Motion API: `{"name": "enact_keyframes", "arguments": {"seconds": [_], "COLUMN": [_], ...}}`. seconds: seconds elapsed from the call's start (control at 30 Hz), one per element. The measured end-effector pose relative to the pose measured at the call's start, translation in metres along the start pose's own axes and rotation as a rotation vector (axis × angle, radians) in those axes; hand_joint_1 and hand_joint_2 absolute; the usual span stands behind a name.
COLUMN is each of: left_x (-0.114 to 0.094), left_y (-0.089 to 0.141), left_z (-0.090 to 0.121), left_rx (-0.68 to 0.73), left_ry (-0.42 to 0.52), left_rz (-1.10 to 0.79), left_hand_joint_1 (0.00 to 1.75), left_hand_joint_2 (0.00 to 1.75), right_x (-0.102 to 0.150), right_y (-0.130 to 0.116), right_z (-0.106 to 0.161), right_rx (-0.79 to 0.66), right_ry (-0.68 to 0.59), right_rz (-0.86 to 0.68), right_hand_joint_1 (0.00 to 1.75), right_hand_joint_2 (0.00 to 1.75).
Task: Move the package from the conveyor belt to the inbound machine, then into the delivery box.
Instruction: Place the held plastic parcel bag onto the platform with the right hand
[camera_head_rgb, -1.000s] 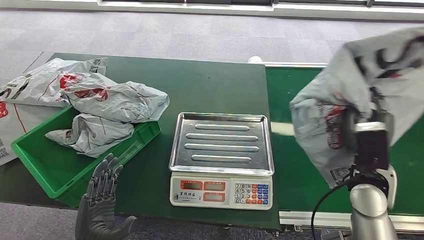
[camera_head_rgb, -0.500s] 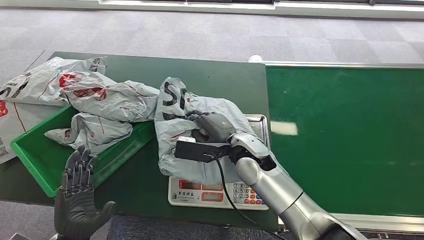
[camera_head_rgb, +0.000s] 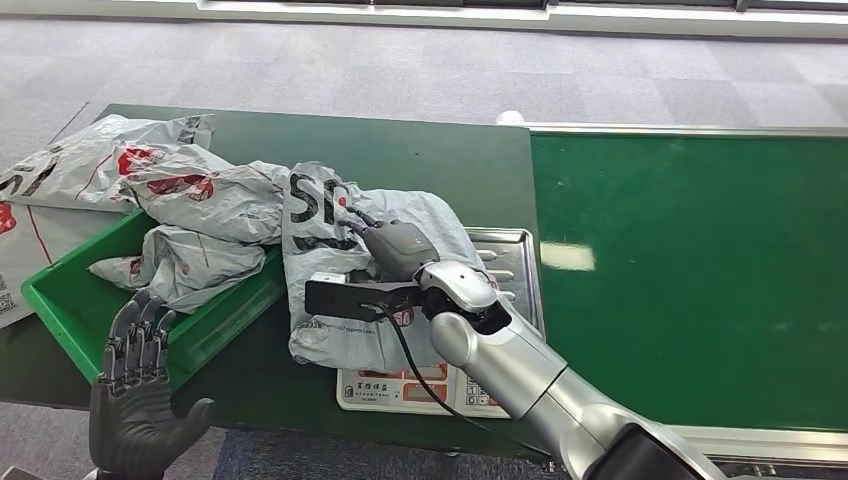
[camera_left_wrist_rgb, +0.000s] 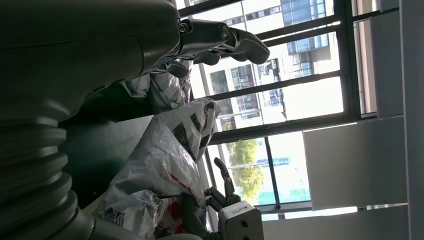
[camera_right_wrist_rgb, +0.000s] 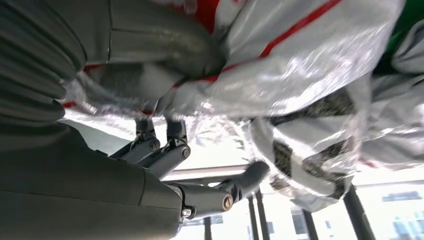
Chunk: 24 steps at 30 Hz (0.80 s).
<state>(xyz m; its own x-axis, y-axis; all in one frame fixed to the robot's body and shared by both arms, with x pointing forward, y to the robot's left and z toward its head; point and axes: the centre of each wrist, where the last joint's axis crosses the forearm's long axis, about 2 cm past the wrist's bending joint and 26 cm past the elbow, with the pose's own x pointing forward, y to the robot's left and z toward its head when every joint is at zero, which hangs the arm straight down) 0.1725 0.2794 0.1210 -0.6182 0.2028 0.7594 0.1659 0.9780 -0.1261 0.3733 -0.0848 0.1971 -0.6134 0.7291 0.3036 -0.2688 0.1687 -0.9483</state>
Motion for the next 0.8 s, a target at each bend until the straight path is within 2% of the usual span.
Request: {"name": "enact_keyframes", "arguments": {"seconds": [0.17,0.37,0.5,0.57,0.63,0.7,0.73,0.8], "left_x": [-0.004,-0.007,-0.008,-0.010,-0.012,-0.013,-0.014,-0.014], "left_y": [0.002,0.003,0.000,0.000,-0.001,-0.001,-0.001,-0.001], "left_z": [-0.004,-0.006,-0.008,-0.011,-0.016,-0.026,-0.031,-0.044], "left_rx": [-0.001,-0.008,-0.025,-0.036,-0.046,-0.054,-0.057,-0.058], "left_ry": [0.000,0.022,0.033,0.042,0.053,0.057,0.057,0.055], "left_rz": [-0.004,-0.022,-0.037,-0.063,-0.099,-0.144,-0.173,-0.242], "left_hand_joint_1": [0.00,0.00,0.00,0.00,0.00,0.00,0.00,0.00], "left_hand_joint_2": [1.75,1.75,1.75,1.75,1.75,1.75,1.75,1.75], "right_x": [-0.007,-0.018,-0.026,-0.029,-0.032,-0.035,-0.036,-0.038], "right_y": [0.001,-0.001,-0.005,-0.007,-0.009,-0.014,-0.017,-0.025], "right_z": [-0.003,-0.010,-0.013,-0.014,-0.013,-0.011,-0.008,0.002], "right_rx": [0.032,0.184,0.225,0.222,0.182,0.084,0.004,-0.217], "right_ry": [0.050,0.156,0.181,0.161,0.100,0.016,-0.031,-0.129], "right_rz": [0.032,0.073,0.072,0.039,-0.048,-0.185,-0.263,-0.413], "right_hand_joint_1": [0.00,0.00,0.00,0.00,0.00,0.00,0.00,0.00], "right_hand_joint_2": [0.00,0.00,1.75,1.75,0.87,0.00,0.00,0.87]}}
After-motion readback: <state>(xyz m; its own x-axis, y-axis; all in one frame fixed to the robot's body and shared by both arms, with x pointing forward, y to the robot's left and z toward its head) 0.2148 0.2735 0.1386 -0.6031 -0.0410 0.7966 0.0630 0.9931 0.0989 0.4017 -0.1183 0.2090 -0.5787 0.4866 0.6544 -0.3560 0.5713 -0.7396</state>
